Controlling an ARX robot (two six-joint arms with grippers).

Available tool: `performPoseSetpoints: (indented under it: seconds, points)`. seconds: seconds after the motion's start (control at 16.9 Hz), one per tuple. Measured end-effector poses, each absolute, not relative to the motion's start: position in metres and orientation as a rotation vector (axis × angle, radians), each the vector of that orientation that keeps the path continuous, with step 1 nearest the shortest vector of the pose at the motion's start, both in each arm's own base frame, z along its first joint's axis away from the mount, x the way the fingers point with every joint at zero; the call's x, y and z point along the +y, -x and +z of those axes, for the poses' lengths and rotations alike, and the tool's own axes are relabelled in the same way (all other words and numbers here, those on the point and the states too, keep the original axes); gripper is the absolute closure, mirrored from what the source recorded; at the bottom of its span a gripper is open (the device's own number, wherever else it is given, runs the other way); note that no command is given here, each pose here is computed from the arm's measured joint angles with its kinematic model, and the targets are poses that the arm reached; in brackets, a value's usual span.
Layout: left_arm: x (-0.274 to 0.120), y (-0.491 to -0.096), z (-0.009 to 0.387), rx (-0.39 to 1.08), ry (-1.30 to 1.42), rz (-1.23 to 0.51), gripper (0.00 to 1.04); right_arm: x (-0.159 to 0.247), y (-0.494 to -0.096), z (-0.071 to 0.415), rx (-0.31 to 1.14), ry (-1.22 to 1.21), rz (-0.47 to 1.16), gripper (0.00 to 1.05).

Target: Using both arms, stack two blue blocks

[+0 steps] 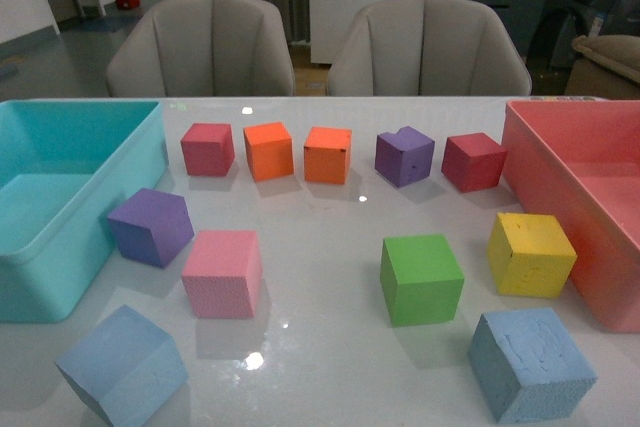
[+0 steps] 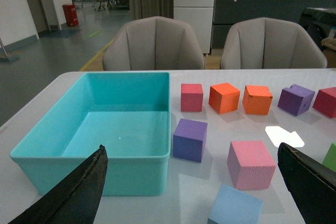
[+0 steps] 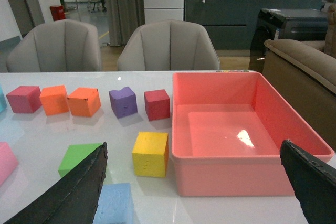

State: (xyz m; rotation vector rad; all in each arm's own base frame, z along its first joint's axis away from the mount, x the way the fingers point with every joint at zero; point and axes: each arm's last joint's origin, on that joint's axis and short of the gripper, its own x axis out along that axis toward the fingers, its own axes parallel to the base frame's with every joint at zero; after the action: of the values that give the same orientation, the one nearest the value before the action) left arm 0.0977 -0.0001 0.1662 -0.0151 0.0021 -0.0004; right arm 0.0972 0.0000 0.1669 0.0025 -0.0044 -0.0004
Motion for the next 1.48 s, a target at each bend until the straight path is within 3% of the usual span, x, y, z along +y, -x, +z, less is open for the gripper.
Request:
performPoseSetpoints:
  seconds: [1.07,1.12,1.24,1.36,1.48]
  points:
    - [0.000,-0.098,0.166,0.002,0.015,0.000,0.07,0.000,-0.097,0.167,-0.005,-0.002,-0.003,0.06]
    - [0.000,-0.098,0.166,0.002,0.015,0.000,0.07,0.002,-0.101,0.172,-0.026,-0.007,-0.122,0.06]
    - [0.000,-0.098,0.166,0.002,0.015,0.000,0.07,0.001,-0.123,0.196,-0.020,0.005,-0.272,0.06]
    - [0.000,-0.098,0.166,0.002,0.015,0.000,0.07,0.010,-0.160,0.232,-0.034,-0.004,-0.162,0.06]
    - [0.000,-0.098,0.166,0.002,0.015,-0.001,0.07,0.021,-0.205,0.231,0.147,-0.015,-0.039,0.06]
